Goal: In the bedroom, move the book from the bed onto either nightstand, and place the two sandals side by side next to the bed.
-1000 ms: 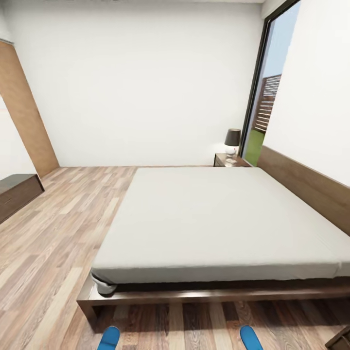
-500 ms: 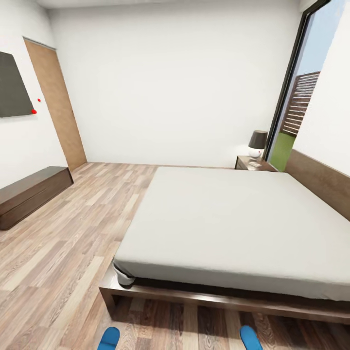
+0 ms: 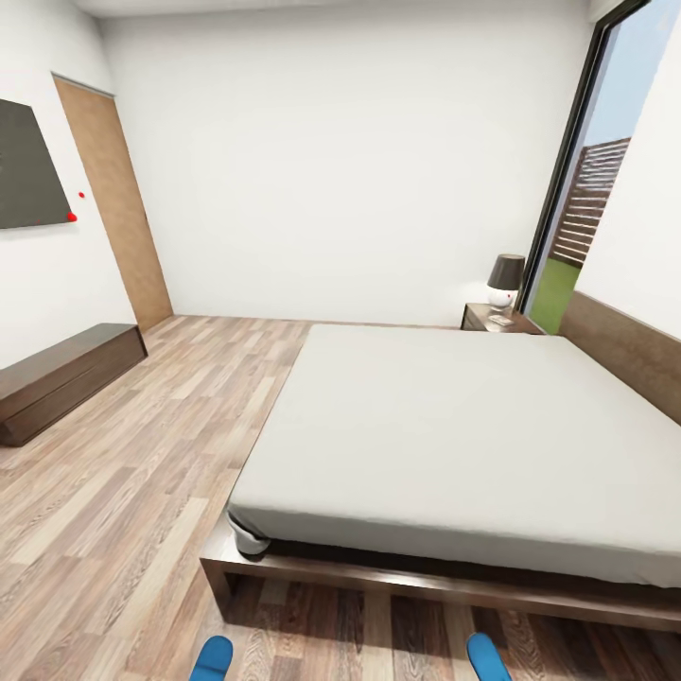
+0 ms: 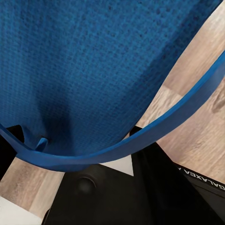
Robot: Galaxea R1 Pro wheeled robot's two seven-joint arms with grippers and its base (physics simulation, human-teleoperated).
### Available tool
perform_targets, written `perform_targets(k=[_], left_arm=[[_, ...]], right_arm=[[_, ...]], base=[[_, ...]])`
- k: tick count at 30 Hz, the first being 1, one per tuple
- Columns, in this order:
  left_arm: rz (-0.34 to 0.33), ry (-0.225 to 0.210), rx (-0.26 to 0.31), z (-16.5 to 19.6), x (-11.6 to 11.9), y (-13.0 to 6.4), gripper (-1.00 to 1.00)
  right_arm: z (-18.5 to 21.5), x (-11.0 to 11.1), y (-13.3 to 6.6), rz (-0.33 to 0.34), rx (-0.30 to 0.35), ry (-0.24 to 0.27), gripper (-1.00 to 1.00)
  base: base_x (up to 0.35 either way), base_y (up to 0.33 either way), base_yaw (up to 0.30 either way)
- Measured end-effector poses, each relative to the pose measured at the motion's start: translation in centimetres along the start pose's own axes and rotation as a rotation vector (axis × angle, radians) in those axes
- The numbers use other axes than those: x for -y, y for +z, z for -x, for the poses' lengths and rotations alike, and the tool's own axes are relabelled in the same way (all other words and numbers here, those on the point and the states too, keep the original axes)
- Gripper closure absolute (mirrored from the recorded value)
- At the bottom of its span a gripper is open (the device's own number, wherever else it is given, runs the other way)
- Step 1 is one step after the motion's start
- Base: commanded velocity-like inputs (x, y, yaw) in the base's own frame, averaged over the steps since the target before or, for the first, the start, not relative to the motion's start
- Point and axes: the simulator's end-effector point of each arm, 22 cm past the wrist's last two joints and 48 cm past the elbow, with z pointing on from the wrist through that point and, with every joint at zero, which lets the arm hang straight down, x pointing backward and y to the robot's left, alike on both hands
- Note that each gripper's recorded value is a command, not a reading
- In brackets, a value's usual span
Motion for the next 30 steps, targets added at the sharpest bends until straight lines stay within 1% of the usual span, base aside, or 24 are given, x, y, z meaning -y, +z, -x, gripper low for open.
perform_targets(k=[8, 30], left_arm=[[0.000, 0.000, 0.000, 0.00, 0.00, 0.00, 1.00], [0.000, 0.000, 0.000, 0.00, 0.00, 0.00, 1.00]], right_arm=[[0.01, 0.00, 0.00, 0.000, 0.001, 0.001, 1.00], [-0.03, 0.03, 0.00, -0.001, -0.001, 0.001, 1.00]], base=[[0.000, 0.104, 0.000], [0.000, 0.004, 0.000]])
